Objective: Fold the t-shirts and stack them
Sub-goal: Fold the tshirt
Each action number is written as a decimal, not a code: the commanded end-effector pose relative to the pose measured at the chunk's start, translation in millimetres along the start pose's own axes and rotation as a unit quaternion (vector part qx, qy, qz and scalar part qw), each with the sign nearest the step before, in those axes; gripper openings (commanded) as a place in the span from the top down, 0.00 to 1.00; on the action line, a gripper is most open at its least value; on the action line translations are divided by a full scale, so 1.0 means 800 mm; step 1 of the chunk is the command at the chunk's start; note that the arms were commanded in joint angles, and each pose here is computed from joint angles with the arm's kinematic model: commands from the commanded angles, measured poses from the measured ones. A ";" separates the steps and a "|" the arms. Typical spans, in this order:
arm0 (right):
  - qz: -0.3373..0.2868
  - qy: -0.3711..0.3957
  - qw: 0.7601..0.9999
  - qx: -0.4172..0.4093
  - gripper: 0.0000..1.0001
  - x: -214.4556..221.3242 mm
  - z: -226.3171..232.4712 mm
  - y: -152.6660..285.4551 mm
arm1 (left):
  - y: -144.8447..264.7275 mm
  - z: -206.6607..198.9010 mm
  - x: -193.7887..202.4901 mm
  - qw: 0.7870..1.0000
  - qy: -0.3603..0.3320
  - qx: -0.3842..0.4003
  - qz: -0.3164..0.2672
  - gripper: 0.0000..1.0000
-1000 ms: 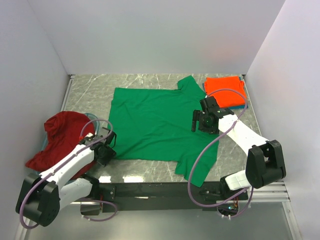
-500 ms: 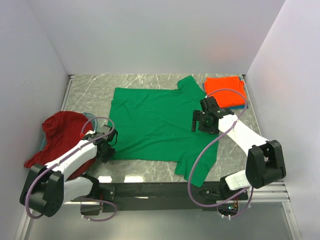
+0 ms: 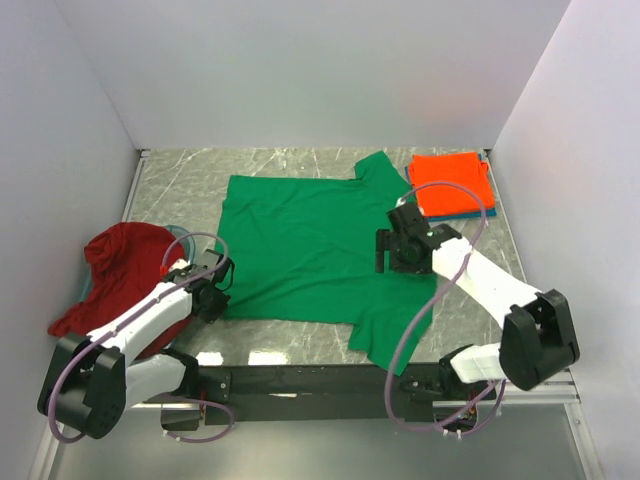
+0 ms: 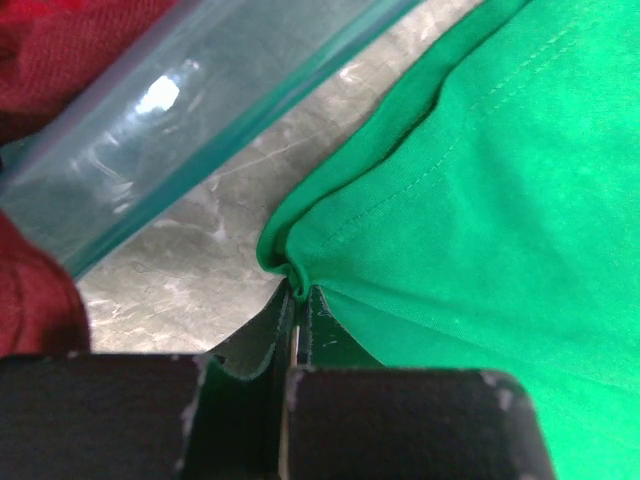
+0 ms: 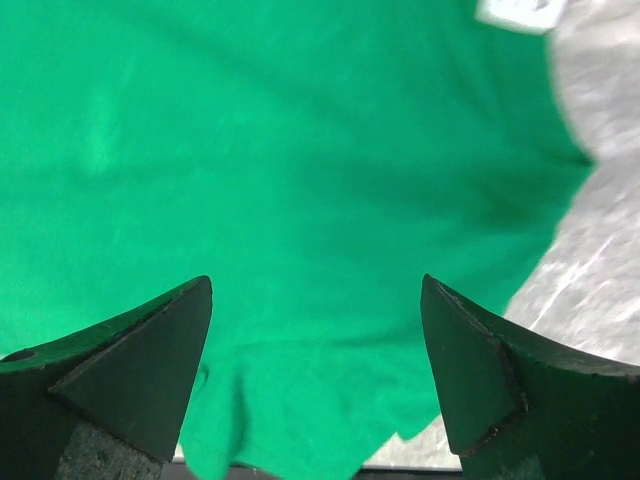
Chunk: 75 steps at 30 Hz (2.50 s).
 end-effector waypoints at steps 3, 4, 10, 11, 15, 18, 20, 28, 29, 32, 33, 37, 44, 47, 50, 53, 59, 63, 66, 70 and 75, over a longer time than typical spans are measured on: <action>0.022 0.053 0.998 -0.021 0.09 0.061 0.026 0.030 | 0.008 -0.009 -0.005 0.999 -0.004 0.034 -0.008 0.99; 0.042 0.069 0.996 -0.030 0.10 0.087 0.030 0.036 | 0.008 -0.009 -0.006 0.999 -0.006 0.036 -0.010 0.99; 0.116 0.099 0.985 -0.077 0.12 0.181 0.041 0.064 | 0.012 -0.011 -0.006 0.999 -0.003 0.053 -0.011 0.99; 0.127 0.116 0.981 -0.086 0.14 0.198 0.044 0.069 | 0.012 -0.011 -0.006 0.998 -0.003 0.054 -0.010 0.99; 0.168 0.136 0.971 -0.105 0.16 0.244 0.045 0.079 | 0.009 -0.010 -0.002 0.998 -0.009 0.054 -0.005 0.99; 0.183 0.157 0.966 -0.089 0.17 0.268 0.041 0.079 | 0.009 -0.010 -0.002 0.998 -0.010 0.055 -0.005 0.99; 0.188 0.154 0.967 -0.074 0.18 0.275 0.039 0.074 | 0.009 -0.010 -0.002 0.998 -0.009 0.059 -0.005 0.99; 0.170 0.158 0.973 -0.019 0.29 0.276 0.035 0.045 | 0.012 -0.008 -0.003 0.998 -0.010 0.062 -0.010 0.99; 0.170 0.159 0.972 -0.014 0.29 0.277 0.034 0.042 | 0.013 -0.008 -0.003 0.998 -0.010 0.063 -0.010 0.99; 0.177 0.157 0.971 0.022 0.34 0.283 0.021 0.032 | 0.013 -0.008 -0.004 0.998 -0.008 0.063 -0.011 0.99; 0.179 0.156 0.971 0.033 0.35 0.284 0.018 0.030 | 0.013 -0.008 -0.004 0.998 -0.008 0.063 -0.010 0.99; 0.179 0.152 0.971 0.042 0.49 0.285 0.014 0.023 | 0.014 -0.009 -0.004 0.998 -0.007 0.062 -0.010 0.99; 0.173 0.125 0.976 0.047 0.83 0.275 0.002 0.017 | 0.016 -0.012 -0.006 0.998 -0.007 0.064 -0.011 0.99; 0.163 0.122 0.979 0.027 1.00 0.267 0.010 0.022 | 0.017 -0.014 -0.007 0.998 -0.008 0.064 -0.010 0.99; 0.149 0.116 0.982 0.017 1.00 0.256 0.016 0.028 | 0.021 -0.018 -0.008 0.997 -0.009 0.072 -0.006 0.99; 0.130 0.106 0.986 0.007 1.00 0.239 0.020 0.039 | 0.028 -0.021 -0.010 0.997 -0.012 0.080 -0.006 0.99; 0.086 0.077 0.993 -0.006 1.00 0.189 0.019 0.060 | 0.048 -0.037 -0.021 0.994 -0.017 0.110 -0.014 0.99; 0.049 0.069 0.996 -0.015 1.00 0.150 0.021 0.079 | 0.059 -0.048 -0.030 0.992 -0.018 0.119 -0.019 0.99; 0.025 0.063 0.998 -0.017 1.00 0.124 0.023 0.088 | 0.066 -0.056 -0.035 0.991 -0.019 0.129 -0.025 0.99; 0.001 0.055 0.998 -0.006 1.00 0.092 0.021 0.093 | 0.072 -0.064 -0.045 0.990 -0.020 0.133 -0.037 0.99; -0.030 0.048 0.998 0.008 1.00 0.051 0.022 0.099 | 0.075 -0.074 -0.062 0.991 -0.017 0.127 -0.050 0.99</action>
Point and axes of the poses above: each gripper's point midway between its finger pads, its own y axis back along the fingers, its own z axis along the line the jaws close on, x = y × z, the point moved 4 cm from there along y, back along the fingers, and after that the axes turned 3 degrees about -y, right-handed, at the moved point
